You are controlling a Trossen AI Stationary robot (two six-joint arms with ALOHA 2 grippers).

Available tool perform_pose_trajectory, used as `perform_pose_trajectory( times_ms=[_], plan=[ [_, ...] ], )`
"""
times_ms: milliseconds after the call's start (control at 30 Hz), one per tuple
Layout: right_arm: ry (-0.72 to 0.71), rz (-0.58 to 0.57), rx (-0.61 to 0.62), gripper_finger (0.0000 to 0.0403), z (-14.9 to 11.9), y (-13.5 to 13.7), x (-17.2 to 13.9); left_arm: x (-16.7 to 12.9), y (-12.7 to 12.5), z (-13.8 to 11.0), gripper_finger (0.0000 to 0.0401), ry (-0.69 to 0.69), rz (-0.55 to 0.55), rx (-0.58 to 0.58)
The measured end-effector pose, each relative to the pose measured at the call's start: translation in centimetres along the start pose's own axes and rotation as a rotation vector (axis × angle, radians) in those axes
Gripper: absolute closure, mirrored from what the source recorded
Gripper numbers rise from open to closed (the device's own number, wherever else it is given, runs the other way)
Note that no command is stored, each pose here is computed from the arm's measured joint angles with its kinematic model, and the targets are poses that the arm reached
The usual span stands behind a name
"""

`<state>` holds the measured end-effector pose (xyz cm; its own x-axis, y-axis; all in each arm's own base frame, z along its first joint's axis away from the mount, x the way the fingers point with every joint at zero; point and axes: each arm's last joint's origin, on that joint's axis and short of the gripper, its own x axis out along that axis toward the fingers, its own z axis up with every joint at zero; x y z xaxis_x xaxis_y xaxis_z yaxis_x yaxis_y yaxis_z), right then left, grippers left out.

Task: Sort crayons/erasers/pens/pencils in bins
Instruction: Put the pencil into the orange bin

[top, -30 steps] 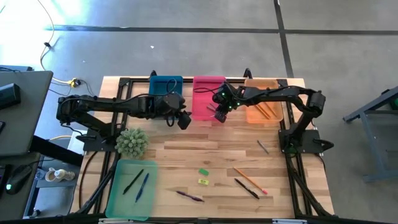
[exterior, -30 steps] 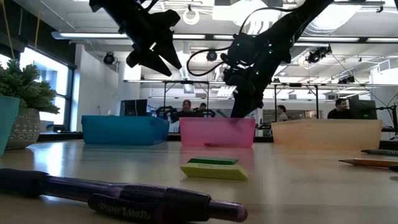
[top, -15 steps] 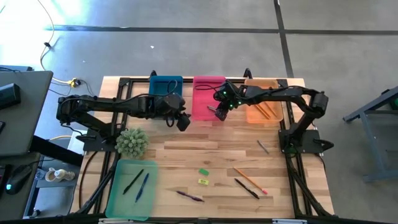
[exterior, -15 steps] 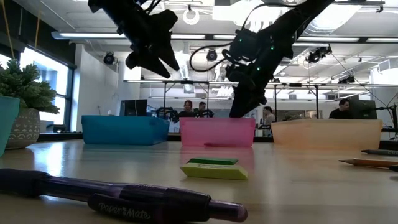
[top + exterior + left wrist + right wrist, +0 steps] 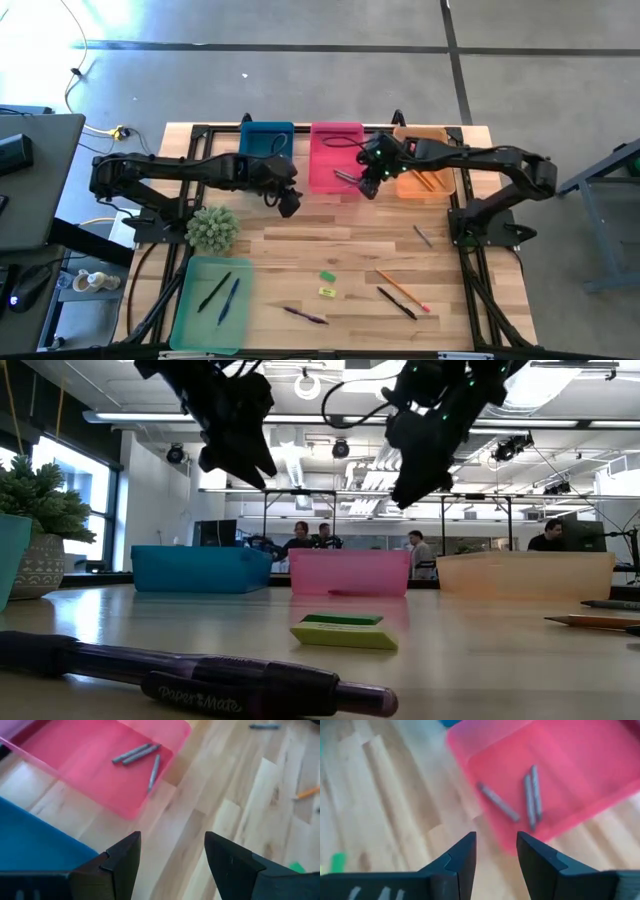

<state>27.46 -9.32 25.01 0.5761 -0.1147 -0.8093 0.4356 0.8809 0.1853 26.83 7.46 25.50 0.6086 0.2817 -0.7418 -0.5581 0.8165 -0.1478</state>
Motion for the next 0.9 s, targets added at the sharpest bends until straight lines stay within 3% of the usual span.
perform_pose_trajectory(
  times_ms=[467, 900],
  plan=[
    [0.230, 0.020, 0.171, 0.0269, -4.9, 7.7, -1.5, -4.0, 0.6, -1.0, 0.0195, 0.042, -0.020, 0.006],
    [0.401, -0.017, 0.171, 0.0269, -11.8, 14.6, -3.9, -4.6, -0.8, -1.9, 0.0194, 0.078, -0.058, 0.105]
  ],
)
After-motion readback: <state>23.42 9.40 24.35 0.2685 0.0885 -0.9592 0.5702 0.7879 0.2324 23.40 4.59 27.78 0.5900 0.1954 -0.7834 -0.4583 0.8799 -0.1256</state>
